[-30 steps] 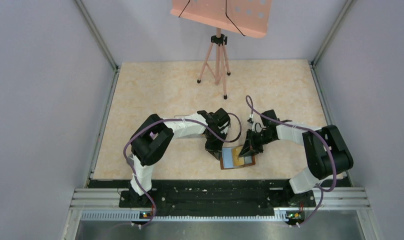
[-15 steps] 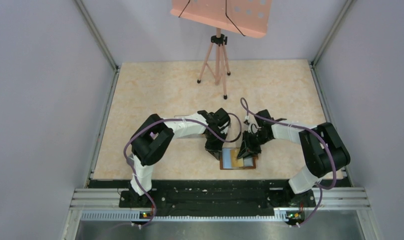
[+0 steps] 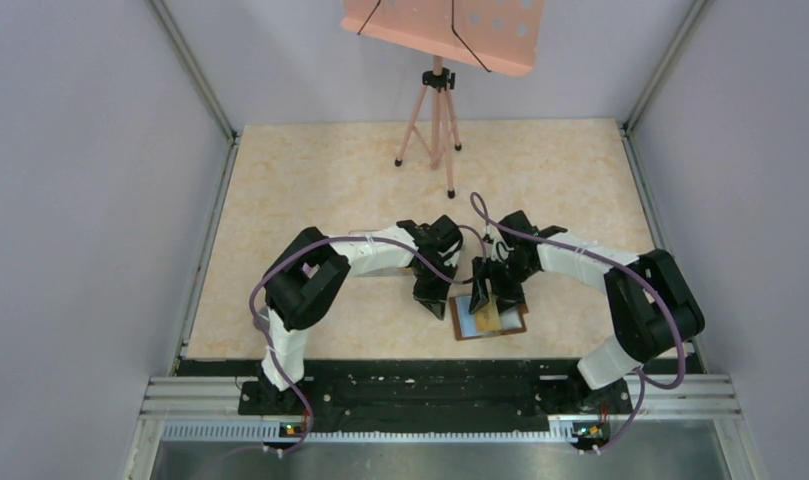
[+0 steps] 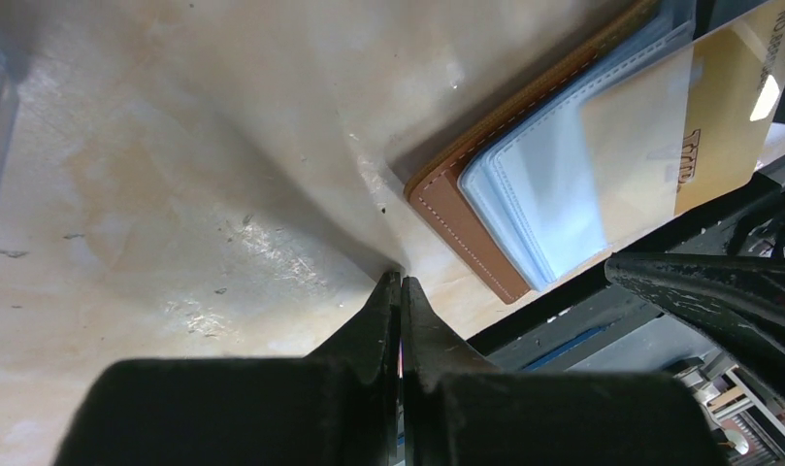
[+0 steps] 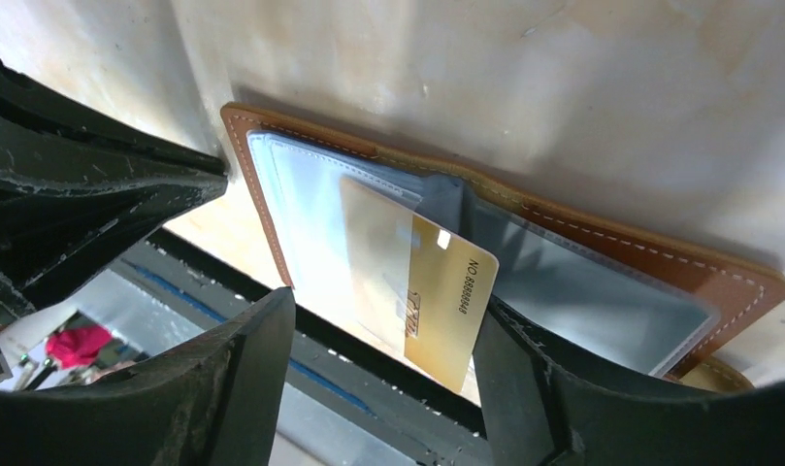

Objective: Put the credit cards into the card holder
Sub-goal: Insert the credit card into the card holder.

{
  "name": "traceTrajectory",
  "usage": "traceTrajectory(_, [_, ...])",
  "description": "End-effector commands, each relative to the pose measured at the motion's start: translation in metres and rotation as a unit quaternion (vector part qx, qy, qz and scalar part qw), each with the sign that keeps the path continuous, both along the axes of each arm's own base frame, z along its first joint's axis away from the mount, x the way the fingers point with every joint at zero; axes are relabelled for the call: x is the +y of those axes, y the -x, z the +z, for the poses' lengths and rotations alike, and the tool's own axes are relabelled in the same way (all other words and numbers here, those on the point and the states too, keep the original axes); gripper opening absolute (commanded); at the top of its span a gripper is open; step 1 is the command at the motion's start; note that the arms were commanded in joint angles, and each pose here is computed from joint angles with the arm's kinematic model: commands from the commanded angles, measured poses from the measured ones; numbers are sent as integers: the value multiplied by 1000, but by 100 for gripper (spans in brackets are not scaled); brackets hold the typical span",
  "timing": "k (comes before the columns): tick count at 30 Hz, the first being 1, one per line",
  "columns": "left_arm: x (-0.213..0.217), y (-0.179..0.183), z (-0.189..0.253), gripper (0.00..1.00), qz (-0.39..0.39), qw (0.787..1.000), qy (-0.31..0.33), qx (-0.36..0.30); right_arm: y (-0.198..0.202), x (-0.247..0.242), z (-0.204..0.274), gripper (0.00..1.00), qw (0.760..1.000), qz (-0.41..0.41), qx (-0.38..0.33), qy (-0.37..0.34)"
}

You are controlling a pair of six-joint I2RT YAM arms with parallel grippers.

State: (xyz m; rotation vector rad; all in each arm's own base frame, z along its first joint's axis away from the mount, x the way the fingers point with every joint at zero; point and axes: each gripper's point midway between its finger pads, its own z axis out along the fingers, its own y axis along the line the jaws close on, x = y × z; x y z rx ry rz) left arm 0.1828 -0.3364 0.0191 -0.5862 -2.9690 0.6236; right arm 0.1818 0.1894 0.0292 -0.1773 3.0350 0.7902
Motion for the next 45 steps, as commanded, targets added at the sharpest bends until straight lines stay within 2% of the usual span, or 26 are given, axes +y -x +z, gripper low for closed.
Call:
traceTrajectory(1, [-15, -12, -2, 0, -4, 1000, 21, -22, -11, -9, 11, 67, 998, 9, -42, 40])
traceTrajectory(8, [-23, -13, 3, 0, -4, 999, 37, -19, -16, -4, 34, 76, 997, 23, -75, 23])
traceTrajectory(13, [-26, -13, 6, 0, 0, 999, 46, -17, -11, 3, 39, 79, 997, 29, -69, -3])
traceTrajectory(24, [-32, -12, 7, 0, -1, 998, 58, -9, -16, -16, 38, 81, 994, 26, -91, 54])
traceTrajectory(32, [-39, -10, 4, 0, -4, 998, 70, 6, -6, -6, 14, 73, 998, 29, -55, 26])
traceTrajectory(39, [-44, -13, 6, 0, -4, 997, 75, 7, -3, 8, 17, 68, 999, 28, -37, -14])
traceTrajectory(45, [-44, -17, 9, 0, -3, 997, 71, -2, -2, 25, 29, 52, 997, 23, -29, -67])
